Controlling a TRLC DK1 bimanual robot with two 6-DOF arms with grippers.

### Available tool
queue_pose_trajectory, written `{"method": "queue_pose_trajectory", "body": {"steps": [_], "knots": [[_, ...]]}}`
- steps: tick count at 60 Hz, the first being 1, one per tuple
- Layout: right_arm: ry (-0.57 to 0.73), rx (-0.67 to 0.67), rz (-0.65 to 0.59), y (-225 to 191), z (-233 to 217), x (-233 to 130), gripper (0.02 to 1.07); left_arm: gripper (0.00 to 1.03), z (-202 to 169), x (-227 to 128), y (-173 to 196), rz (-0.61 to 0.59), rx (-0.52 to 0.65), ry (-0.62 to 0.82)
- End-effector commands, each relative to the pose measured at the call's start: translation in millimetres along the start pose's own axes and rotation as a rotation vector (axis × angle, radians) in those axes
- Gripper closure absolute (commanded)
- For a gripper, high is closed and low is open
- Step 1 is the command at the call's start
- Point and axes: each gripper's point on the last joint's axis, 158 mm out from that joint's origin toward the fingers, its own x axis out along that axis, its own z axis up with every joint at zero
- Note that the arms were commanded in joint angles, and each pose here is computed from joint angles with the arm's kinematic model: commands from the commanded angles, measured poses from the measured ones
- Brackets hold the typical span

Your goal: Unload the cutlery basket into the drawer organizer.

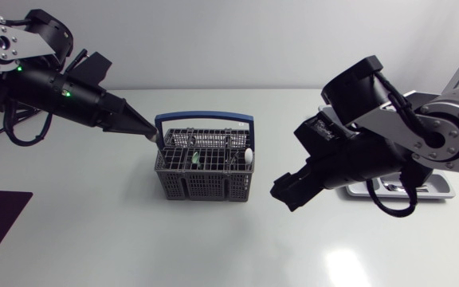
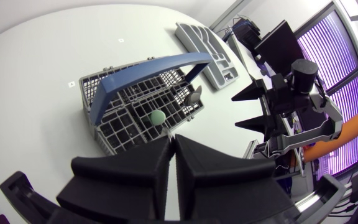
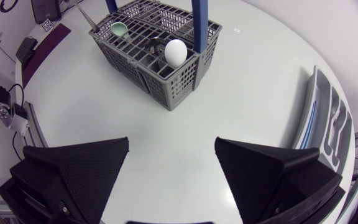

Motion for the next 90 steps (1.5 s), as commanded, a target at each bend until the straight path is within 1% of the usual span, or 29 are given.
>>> {"method": "queue_pose_trajectory", "body": {"steps": [1,2,8,15,18,22,26,28,32,36,37,46,51,59,70,76,88,90], "knots": [[-0.016,-0.057,0.002,5,4,-4,0.07,0.99,11,-18,-18,-0.005,0.059,-0.046],[-0.024,-0.083,0.002,6,4,-6,0.07,0.99,11,-22,-22,-0.003,0.072,-0.055],[-0.062,-0.145,-0.013,6,9,-16,0.07,0.99,13,-38,-43,0.007,0.137,-0.100],[-0.101,-0.184,-0.016,8,13,-25,0.07,0.99,12,-48,-69,-0.005,0.198,-0.122],[-0.114,-0.218,-0.008,11,15,-29,0.08,0.99,7,-48,-85,-0.024,0.239,-0.116],[-0.118,-0.250,0.010,16,17,-31,0.13,0.99,1,-43,-102,-0.048,0.277,-0.099],[-0.137,-0.257,0.067,26,18,-34,0.14,0.99,-6,-36,-118,-0.079,0.312,-0.075],[-0.154,-0.281,0.096,32,20,-38,0.16,0.99,-10,-33,-123,-0.092,0.324,-0.065],[-0.181,-0.326,0.095,33,21,-43,0.16,0.99,-19,-24,-136,-0.126,0.369,-0.037],[-0.197,-0.354,0.094,35,21,-47,0.16,0.99,-25,-19,-141,-0.144,0.399,-0.025],[-0.205,-0.362,0.096,38,21,-49,0.16,0.99,-28,-17,-145,-0.153,0.421,-0.020],[-0.205,-0.421,0.118,44,12,-51,0.16,0.99,-43,0,-159,-0.204,0.504,0.003],[-0.201,-0.459,0.144,52,6,-49,0.16,0.99,-49,7,-167,-0.230,0.547,0.008],[-0.216,-0.527,0.230,76,-4,-46,0.16,0.99,-63,23,-178,-0.276,0.617,0.026],[-0.229,-0.632,0.278,92,-19,-44,0.16,0.99,-81,32,-181,-0.310,0.700,0.054],[-0.242,-0.700,0.306,107,-29,-44,0.16,0.99,-97,36,-187,-0.377,0.755,0.068],[-0.288,-0.736,0.376,127,-29,-46,0.17,0.99,-104,38,-201,-0.470,0.769,0.069],[-0.292,-0.741,0.394,131,-28,-47,0.21,0.99,-106,39,-203,-0.478,0.770,0.073]]}}
